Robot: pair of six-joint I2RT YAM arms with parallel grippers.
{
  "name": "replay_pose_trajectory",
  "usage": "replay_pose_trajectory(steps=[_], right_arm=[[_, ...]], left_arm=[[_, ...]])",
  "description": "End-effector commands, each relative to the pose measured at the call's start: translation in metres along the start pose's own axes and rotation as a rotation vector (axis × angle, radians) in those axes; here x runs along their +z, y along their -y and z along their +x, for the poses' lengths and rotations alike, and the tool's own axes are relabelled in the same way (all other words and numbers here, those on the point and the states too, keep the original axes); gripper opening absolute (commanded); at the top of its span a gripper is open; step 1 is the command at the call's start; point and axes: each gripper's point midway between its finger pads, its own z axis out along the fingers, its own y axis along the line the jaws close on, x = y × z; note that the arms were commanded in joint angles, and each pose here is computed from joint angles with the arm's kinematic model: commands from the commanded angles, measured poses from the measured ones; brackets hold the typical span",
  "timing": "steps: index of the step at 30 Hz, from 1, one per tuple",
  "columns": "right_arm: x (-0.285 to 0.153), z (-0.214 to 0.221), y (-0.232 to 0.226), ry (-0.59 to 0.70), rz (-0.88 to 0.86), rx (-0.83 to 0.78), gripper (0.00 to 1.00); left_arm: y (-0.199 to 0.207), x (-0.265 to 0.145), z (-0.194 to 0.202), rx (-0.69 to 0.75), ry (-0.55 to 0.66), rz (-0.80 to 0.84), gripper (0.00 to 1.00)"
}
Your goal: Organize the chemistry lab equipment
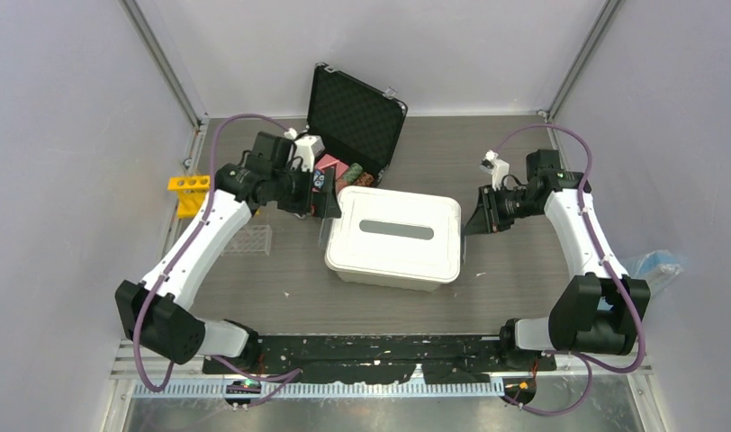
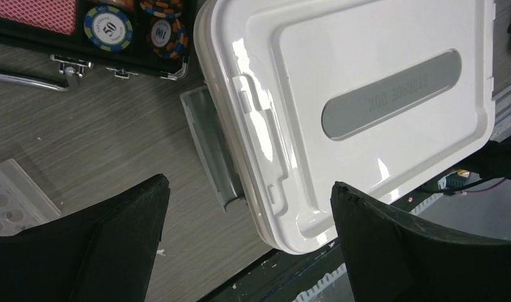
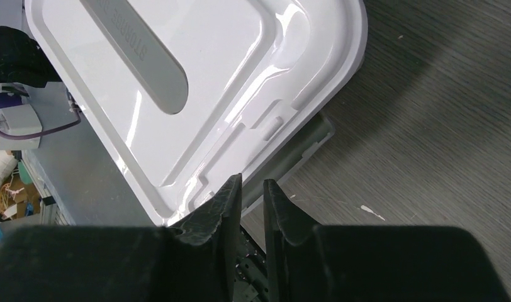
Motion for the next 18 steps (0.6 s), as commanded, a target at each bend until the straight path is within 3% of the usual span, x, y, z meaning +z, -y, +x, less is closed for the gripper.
replay_pose_trajectory(steps=[1, 8, 13, 18], right_arm=[[-0.001, -0.013, -0.009, 0.025, -0.014, -0.079, 0.25], [0.016, -0.01, -0.018, -0.021, -0.011, -0.129, 0.25], [0.021, -0.014, -0.016, -0.047, 0.034, -0.156, 0.25], [0.019, -0.019, -0.012, -0.055, 0.064, -0.163, 0.25]], left_arm=[[-0.002, 0.008, 0.016, 0.011, -0.046, 0.031, 0.99], [-0.011, 0.034, 0.027, -0.053, -0.112, 0.057, 0.99], [-0.041, 0.051, 0.048, -0.157, -0.185, 0.005, 0.99], [-0.058, 0.061, 0.067, -0.239, -0.238, 0.009, 0.91]])
